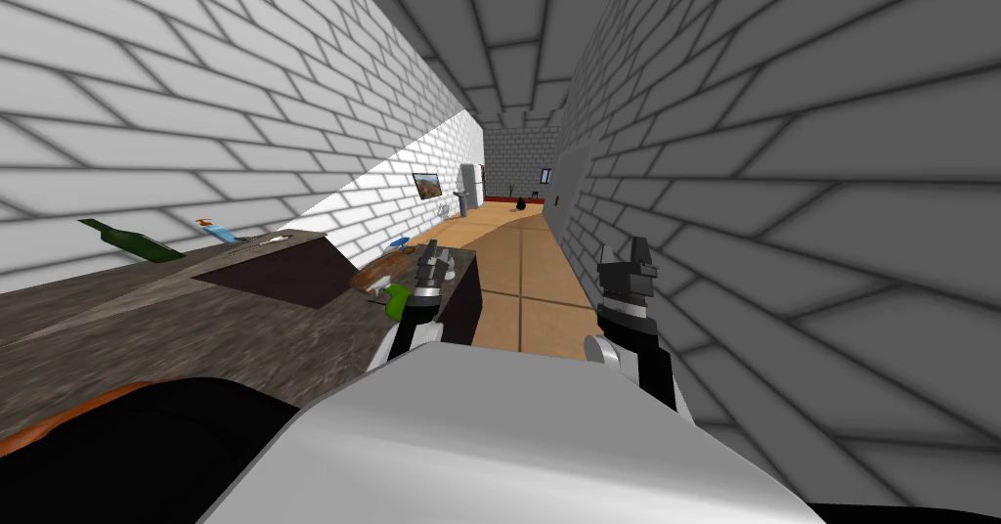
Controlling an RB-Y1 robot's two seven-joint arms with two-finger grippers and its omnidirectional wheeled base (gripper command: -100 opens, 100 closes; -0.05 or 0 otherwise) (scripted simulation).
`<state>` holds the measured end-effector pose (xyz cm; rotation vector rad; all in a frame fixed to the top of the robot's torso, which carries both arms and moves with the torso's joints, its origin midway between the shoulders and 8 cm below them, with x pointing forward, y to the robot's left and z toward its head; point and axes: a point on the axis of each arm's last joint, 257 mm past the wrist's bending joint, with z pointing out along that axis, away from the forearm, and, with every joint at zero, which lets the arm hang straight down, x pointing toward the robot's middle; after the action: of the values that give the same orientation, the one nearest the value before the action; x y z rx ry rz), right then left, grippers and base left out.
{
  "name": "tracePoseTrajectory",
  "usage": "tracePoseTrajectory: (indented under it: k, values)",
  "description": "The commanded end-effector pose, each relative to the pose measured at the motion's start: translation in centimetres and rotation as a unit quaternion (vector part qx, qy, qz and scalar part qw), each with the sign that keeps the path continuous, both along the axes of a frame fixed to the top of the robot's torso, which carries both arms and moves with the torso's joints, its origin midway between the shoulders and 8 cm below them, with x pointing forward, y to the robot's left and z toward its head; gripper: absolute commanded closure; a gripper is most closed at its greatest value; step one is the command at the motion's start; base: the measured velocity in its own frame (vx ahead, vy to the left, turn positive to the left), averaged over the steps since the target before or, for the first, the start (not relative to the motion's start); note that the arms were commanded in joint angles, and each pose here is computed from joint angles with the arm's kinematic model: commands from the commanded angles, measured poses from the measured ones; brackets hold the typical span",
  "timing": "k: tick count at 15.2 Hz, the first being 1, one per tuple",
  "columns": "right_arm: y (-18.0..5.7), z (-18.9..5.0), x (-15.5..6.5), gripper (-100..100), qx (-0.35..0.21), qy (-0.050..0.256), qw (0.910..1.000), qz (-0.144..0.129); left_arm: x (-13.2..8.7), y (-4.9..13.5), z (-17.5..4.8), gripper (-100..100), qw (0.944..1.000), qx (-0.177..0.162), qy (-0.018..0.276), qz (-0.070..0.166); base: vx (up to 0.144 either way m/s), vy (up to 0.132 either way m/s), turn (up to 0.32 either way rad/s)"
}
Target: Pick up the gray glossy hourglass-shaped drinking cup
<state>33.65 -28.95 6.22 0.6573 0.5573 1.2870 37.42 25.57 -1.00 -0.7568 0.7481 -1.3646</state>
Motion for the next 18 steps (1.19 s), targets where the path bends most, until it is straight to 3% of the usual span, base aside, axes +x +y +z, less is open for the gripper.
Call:
tracePoseTrajectory:
  k: [1, 9, 18]
  values:
    - [0.0, 0.0, 0.0, 0, 0.0, 0.0, 1.0, 0.0, 0.3, 0.0, -0.4, -100, 0.9999, 0.01, 0.01, -0.004, 0.01, 0.002, 0.019]
    - [0.0, 0.0, 0.0, 0, 0.0, 0.0, 1.0, 0.0, 2.9, 1.6, -3.2, -100, 0.9959, 0.05, 0.075, -0.003, 0.051, -0.012, 0.045]
    - [0.0, 0.0, 0.0, 0, 0.0, 0.0, 1.0, 0.0, 5.8, 4.9, -6.4, -100, 0.9839, 0.082, 0.158, 0.017, 0.05, -0.04, 0.048]
